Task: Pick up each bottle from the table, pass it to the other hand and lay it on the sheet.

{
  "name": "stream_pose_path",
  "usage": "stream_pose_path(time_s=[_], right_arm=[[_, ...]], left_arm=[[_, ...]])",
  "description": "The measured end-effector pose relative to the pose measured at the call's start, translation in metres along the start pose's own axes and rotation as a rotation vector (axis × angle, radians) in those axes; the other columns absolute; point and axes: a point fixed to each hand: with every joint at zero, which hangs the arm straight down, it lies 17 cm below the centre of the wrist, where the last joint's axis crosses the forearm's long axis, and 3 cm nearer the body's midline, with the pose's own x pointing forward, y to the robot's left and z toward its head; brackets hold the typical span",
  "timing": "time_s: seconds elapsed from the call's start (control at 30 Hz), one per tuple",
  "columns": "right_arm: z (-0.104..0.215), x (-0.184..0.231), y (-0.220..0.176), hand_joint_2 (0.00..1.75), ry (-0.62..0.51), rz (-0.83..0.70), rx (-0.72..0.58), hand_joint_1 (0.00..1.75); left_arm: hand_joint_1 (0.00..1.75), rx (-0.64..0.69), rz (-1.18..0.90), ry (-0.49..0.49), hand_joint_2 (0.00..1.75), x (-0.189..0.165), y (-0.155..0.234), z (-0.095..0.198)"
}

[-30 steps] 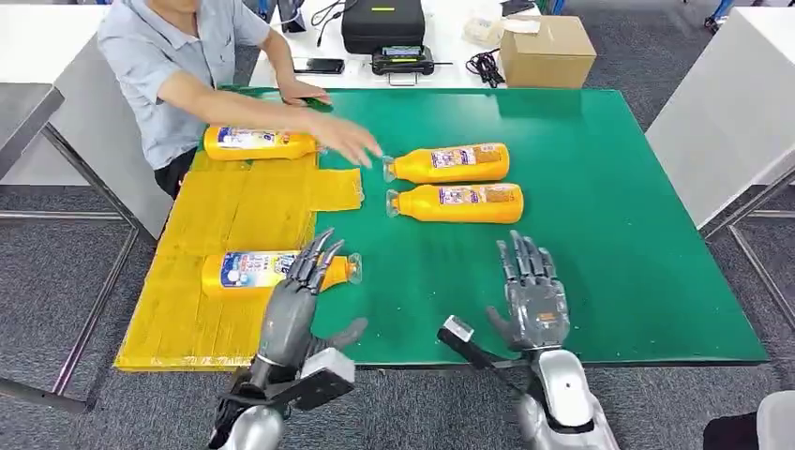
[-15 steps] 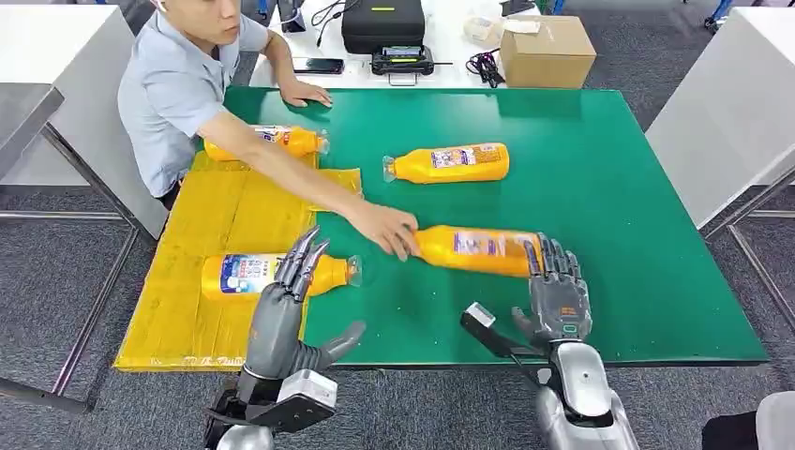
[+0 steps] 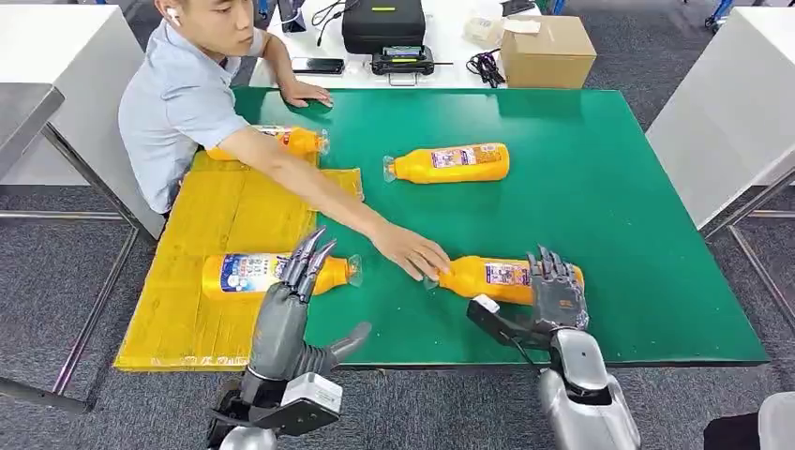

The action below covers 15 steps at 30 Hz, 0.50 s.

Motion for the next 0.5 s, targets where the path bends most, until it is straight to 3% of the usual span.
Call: stream_pose_path(time_s=[0.5], right_arm=[[-0.024, -0.014, 0.007, 1.75, 0.024, -0.003, 0.064, 0.00]], left_arm=[[0.00, -0.028, 0.006, -0.041, 1.75, 0.013, -0.013, -0.006]])
